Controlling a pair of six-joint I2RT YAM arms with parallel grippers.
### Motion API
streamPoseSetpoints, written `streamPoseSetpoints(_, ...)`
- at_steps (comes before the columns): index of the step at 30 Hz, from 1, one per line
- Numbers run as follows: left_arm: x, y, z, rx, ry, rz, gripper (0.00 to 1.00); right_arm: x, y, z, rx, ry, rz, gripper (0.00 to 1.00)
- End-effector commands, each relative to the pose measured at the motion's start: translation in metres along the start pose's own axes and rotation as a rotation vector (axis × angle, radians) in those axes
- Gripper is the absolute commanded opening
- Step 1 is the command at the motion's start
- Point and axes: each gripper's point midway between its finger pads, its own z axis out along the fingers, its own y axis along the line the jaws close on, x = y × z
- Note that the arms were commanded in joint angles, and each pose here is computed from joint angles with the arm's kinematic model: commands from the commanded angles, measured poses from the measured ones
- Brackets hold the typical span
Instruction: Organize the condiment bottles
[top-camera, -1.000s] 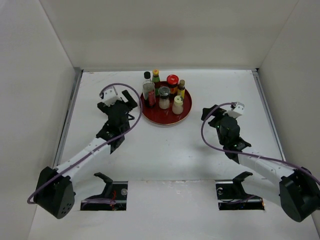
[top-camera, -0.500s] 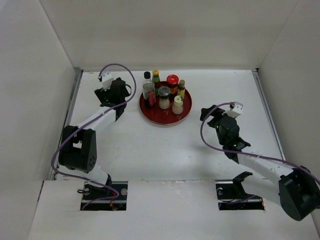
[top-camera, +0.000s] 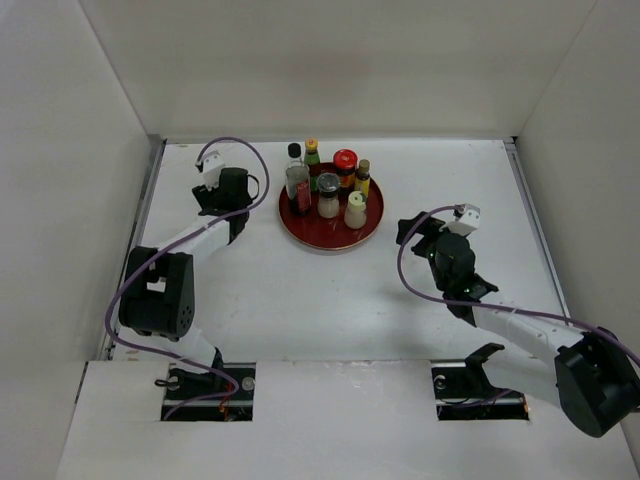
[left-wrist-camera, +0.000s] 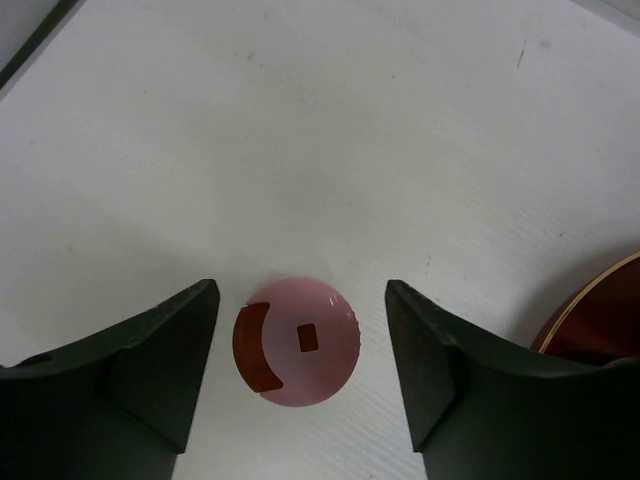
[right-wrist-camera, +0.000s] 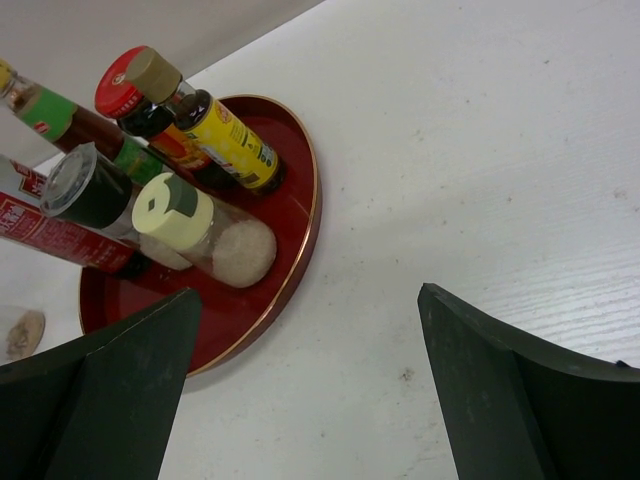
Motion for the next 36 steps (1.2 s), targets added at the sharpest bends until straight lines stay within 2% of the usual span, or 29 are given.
streamPoseSetpoints(1, 0.003, -0.005, 0.004, 0.028, 0.001, -0.020, 0.58, -0.019, 0.021, 0.002, -0.058, -0.053, 0.023, 0.97)
streamPoseSetpoints(4, 0.001, -0.003, 0.000, 0.032, -0.008, -0.027, 0.46, -0.020, 0.022, 0.002, -0.062, -0.056, 0.022, 0.97)
streamPoseSetpoints(6, -0.004, -0.003, -0.004, 0.041, -0.022, -0.040, 0.41, -0.021, 0.022, 0.000, -0.062, -0.061, 0.023, 0.97)
streamPoseSetpoints(10, -0.020, 0.005, -0.034, 0.079, -0.084, -0.084, 0.38, -0.022, 0.022, 0.000, -0.062, -0.063, 0.022, 0.97)
streamPoseSetpoints(13, -0.028, -0.005, -0.070, 0.165, -0.138, -0.111, 0.37, -0.024, 0.023, -0.001, -0.066, -0.068, 0.025, 0.98)
streamPoseSetpoints(19, -0.011, -0.069, -0.138, 0.390, -0.151, -0.071, 0.37, -0.020, 0.024, 0.002, -0.065, -0.058, 0.019, 0.98)
streamPoseSetpoints(23, -0.004, -0.129, -0.178, 0.540, -0.158, -0.061, 0.37, -0.017, 0.023, 0.003, -0.057, -0.050, 0.014, 0.98)
streamPoseSetpoints(28, -0.006, -0.174, -0.183, 0.593, -0.167, -0.054, 0.37, -0.021, 0.025, 0.000, -0.067, -0.064, 0.020, 0.98)
streamPoseSetpoints(36, 0.021, -0.210, -0.164, 0.597, -0.136, 0.035, 0.37, -0.020, 0.026, 0.000, -0.068, -0.060, 0.014, 0.98)
